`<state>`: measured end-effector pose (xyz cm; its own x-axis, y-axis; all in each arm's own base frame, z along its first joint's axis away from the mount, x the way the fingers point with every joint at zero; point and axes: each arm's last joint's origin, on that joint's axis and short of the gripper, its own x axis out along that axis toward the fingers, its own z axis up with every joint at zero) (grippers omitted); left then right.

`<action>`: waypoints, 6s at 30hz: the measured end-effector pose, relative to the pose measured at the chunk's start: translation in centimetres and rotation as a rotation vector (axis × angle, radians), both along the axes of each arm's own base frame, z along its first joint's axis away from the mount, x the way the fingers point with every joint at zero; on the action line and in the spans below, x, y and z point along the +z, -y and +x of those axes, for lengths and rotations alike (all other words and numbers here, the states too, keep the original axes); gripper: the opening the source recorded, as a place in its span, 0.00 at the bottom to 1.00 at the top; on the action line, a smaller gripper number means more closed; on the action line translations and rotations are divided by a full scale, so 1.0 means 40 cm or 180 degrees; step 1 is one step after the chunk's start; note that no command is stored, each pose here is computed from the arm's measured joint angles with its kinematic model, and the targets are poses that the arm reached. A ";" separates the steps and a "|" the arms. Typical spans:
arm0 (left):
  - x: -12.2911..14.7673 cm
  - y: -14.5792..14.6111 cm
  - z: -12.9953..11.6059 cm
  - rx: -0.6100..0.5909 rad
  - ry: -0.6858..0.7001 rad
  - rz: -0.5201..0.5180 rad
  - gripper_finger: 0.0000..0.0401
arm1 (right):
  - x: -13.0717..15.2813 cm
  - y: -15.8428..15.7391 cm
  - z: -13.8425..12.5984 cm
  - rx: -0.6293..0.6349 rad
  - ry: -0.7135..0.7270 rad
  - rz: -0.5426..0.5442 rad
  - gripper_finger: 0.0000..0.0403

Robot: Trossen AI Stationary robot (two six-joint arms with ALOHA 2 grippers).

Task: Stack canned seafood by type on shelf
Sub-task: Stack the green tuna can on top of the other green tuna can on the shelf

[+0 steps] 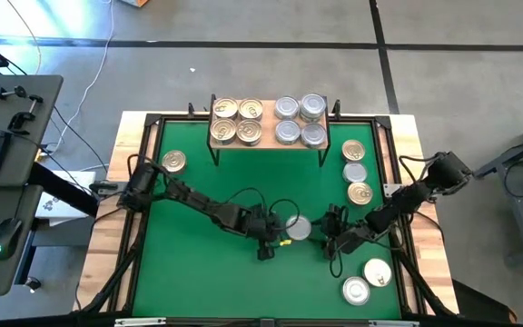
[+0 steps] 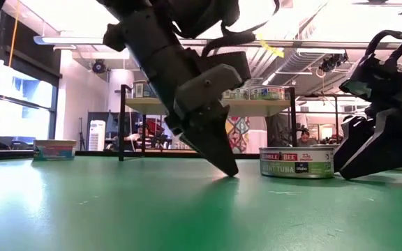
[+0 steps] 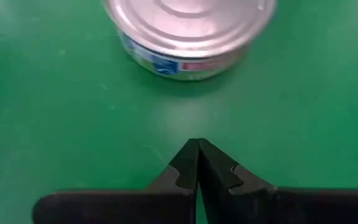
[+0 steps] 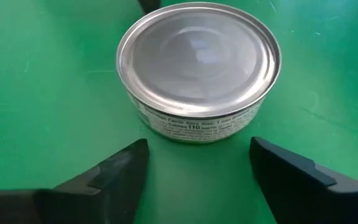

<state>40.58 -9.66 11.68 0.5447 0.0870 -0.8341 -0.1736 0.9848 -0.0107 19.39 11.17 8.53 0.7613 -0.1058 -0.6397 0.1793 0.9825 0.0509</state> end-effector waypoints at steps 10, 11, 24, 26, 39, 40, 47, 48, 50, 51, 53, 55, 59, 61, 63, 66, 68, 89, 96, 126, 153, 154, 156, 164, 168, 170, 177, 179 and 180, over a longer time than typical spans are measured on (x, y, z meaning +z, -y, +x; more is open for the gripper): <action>-0.003 -0.035 0.027 0.0046 0.0276 0.0135 0.00 | -0.017 0.011 0.008 0.0051 -0.0096 -0.0116 0.88; -0.004 -0.039 0.029 0.0088 0.0309 0.0186 0.00 | -0.019 0.010 0.009 0.0060 -0.0073 -0.0150 0.88; -0.022 -0.070 0.077 0.0224 0.0890 0.0233 0.00 | -0.033 0.014 0.055 0.0235 0.0414 -0.0391 0.88; -0.028 -0.070 0.080 0.0230 0.0915 0.0236 0.00 | -0.037 0.014 0.057 0.0244 0.0442 -0.0379 0.88; 0.019 -0.064 0.024 0.0272 0.0313 0.0474 0.00 | -0.043 0.009 0.059 0.0123 0.0482 -0.0198 0.86; 0.031 -0.064 0.008 0.0301 0.0162 0.0523 0.00 | -0.044 0.008 0.058 0.0108 0.0474 -0.0181 0.86; 0.038 -0.031 -0.062 0.0312 -0.0435 0.0588 0.00 | -0.043 0.003 0.056 0.0090 0.0494 -0.0158 0.86; 0.028 -0.023 -0.065 0.0281 -0.0420 0.0502 0.00 | -0.042 0.004 0.057 0.0084 0.0500 -0.0141 0.86; 0.012 -0.011 -0.068 0.0257 -0.0291 0.0375 0.00 | -0.041 0.006 0.059 0.0080 0.0523 -0.0084 0.86; 0.008 -0.008 -0.066 0.0249 -0.0188 0.0292 0.00 | -0.040 0.007 0.060 0.0092 0.0537 -0.0061 0.86; 0.001 -0.002 -0.061 0.0278 0.0031 0.0227 0.00 | -0.037 0.006 0.065 0.0194 0.0539 -0.0086 0.86; -0.002 -0.001 -0.053 0.0331 0.0218 0.0148 0.00 | -0.031 -0.002 0.076 0.0321 0.0550 -0.0136 0.86; -0.001 -0.013 -0.033 0.0089 0.0482 -0.0208 0.00 | -0.018 -0.011 0.098 0.0411 0.0604 -0.0189 0.86; -0.008 -0.019 -0.029 0.0005 0.0508 -0.0301 0.00 | -0.015 -0.012 0.108 0.0416 0.0592 -0.0185 0.86; -0.009 -0.023 -0.028 -0.0006 0.0512 -0.0307 0.00 | -0.013 -0.009 0.120 0.0440 0.0543 -0.0103 0.86; -0.014 -0.027 -0.026 -0.0023 0.0513 -0.0300 0.00 | -0.011 -0.003 0.137 0.0526 0.0453 0.0077 0.88; -0.014 -0.029 -0.025 -0.0014 0.0523 -0.0296 0.00 | -0.011 -0.001 0.144 0.0524 0.0441 0.0112 0.89; 0.013 0.015 -0.098 0.0258 -0.0076 0.0095 0.00 | -0.015 -0.029 0.117 -0.0088 0.0486 -0.0352 0.93; -0.007 0.018 -0.043 0.0152 0.0512 -0.0147 0.00 | -0.002 -0.022 0.133 0.0048 0.0623 -0.0318 0.93; -0.017 0.025 -0.047 0.0189 0.0384 -0.0129 0.00 | -0.014 -0.021 0.124 -0.0185 0.0485 -0.0331 0.83; 0.022 0.004 -0.034 0.0100 0.0662 -0.0211 0.00 | 0.008 0.016 0.137 0.0540 0.0158 0.0006 0.96; 0.023 0.004 -0.033 0.0102 0.0674 -0.0211 0.00 | 0.009 0.016 0.139 0.0574 0.0194 -0.0019 0.97; 0.025 0.005 -0.031 0.0101 0.0713 -0.0220 0.00 | 0.012 0.014 0.142 0.0631 0.0280 -0.0064 0.98; 0.031 0.002 -0.028 0.0125 0.0801 -0.0171 0.00 | 0.012 0.016 0.148 0.0490 0.0419 -0.0154 0.99; 0.028 0.001 -0.029 0.0155 0.0798 -0.0126 0.00 | -0.001 0.011 0.150 0.0332 0.0487 -0.0148 0.97; 0.027 0.000 -0.030 0.0171 0.0787 -0.0073 0.00 | -0.004 0.004 0.147 0.0241 0.0523 -0.0191 0.95; 0.038 0.005 -0.070 0.0276 0.0338 0.0127 0.00 | 0.005 -0.027 0.132 -0.0153 0.0726 -0.0303 0.91; 0.047 0.005 -0.090 0.0356 0.0186 0.0233 0.00 | 0.001 -0.035 0.122 -0.0190 0.0694 -0.0336 0.91; 0.055 0.005 -0.102 0.0411 0.0114 0.0300 0.00 | 0.003 -0.038 0.119 -0.0195 0.0688 -0.0347 0.91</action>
<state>36.52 -9.84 13.86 0.5533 0.2351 -0.7991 -0.3001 0.9512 0.0720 24.13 12.71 8.64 0.8693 -0.2154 -0.4450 0.2351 0.9719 -0.0112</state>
